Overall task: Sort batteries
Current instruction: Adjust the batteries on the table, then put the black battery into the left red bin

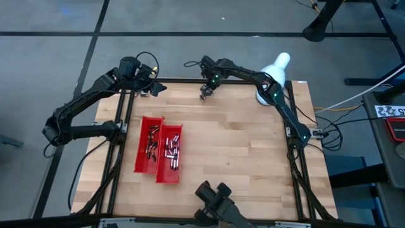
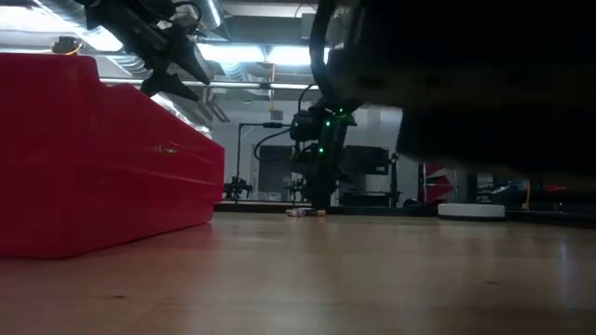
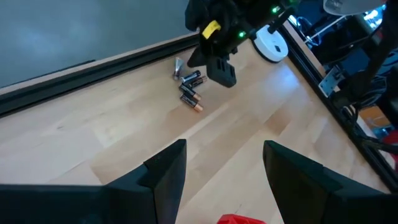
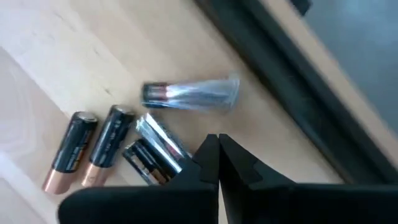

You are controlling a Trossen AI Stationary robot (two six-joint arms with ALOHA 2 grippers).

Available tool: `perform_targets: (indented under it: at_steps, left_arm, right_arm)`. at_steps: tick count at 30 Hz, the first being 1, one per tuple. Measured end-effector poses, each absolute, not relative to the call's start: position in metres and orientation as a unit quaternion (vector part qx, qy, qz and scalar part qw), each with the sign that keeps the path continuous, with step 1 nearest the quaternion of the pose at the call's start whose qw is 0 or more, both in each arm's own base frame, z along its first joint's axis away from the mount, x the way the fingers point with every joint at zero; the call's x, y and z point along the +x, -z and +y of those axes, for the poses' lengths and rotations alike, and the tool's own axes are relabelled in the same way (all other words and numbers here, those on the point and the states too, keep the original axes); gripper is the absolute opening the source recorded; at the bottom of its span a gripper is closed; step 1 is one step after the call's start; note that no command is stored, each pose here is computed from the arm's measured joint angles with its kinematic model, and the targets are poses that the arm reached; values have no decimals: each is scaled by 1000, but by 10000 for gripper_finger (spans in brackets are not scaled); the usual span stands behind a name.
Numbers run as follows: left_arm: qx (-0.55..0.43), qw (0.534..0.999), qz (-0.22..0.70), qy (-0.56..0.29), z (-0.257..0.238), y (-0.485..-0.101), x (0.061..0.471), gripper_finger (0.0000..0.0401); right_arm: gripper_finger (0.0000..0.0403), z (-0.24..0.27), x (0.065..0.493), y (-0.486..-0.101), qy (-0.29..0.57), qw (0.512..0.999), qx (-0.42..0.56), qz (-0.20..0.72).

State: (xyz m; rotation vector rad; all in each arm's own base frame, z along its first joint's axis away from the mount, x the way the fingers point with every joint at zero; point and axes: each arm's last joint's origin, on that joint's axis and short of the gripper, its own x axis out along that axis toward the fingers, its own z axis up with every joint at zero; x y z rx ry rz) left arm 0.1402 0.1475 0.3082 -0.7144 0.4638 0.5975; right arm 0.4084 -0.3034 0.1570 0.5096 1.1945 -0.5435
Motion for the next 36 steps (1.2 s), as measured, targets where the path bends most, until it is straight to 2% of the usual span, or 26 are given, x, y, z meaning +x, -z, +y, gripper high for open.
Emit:
perform_targets:
  at_steps: [7, 12, 16, 21, 26, 32, 36]
  left_arm:
    - [-345, 866, 222, -286, 147, -308, 140, 202]
    - [-345, 866, 222, -286, 147, -308, 140, 202]
    - [-333, 870, 227, -283, 147, -308, 140, 202]
    - [-313, 878, 234, -278, 147, -308, 140, 202]
    - [-277, 893, 245, -255, 147, -308, 141, 202]
    - [-242, 929, 249, -127, 157, -296, 166, 202]
    - [-189, 932, 301, -62, 164, -266, 200, 202]
  right_arm:
    - [1, -297, 411, -152, 215, 761, 252, 558]
    - [0, -293, 414, -156, 156, 779, 261, 548]
    - [0, -296, 418, -173, 174, 792, 230, 537]
    - [0, -301, 422, -217, 186, 831, 198, 485]
    - [0, -287, 413, -270, 139, 869, 205, 428]
    - [0, -240, 411, -336, 47, 913, 177, 365]
    - [0, -194, 404, -384, 27, 934, 126, 332]
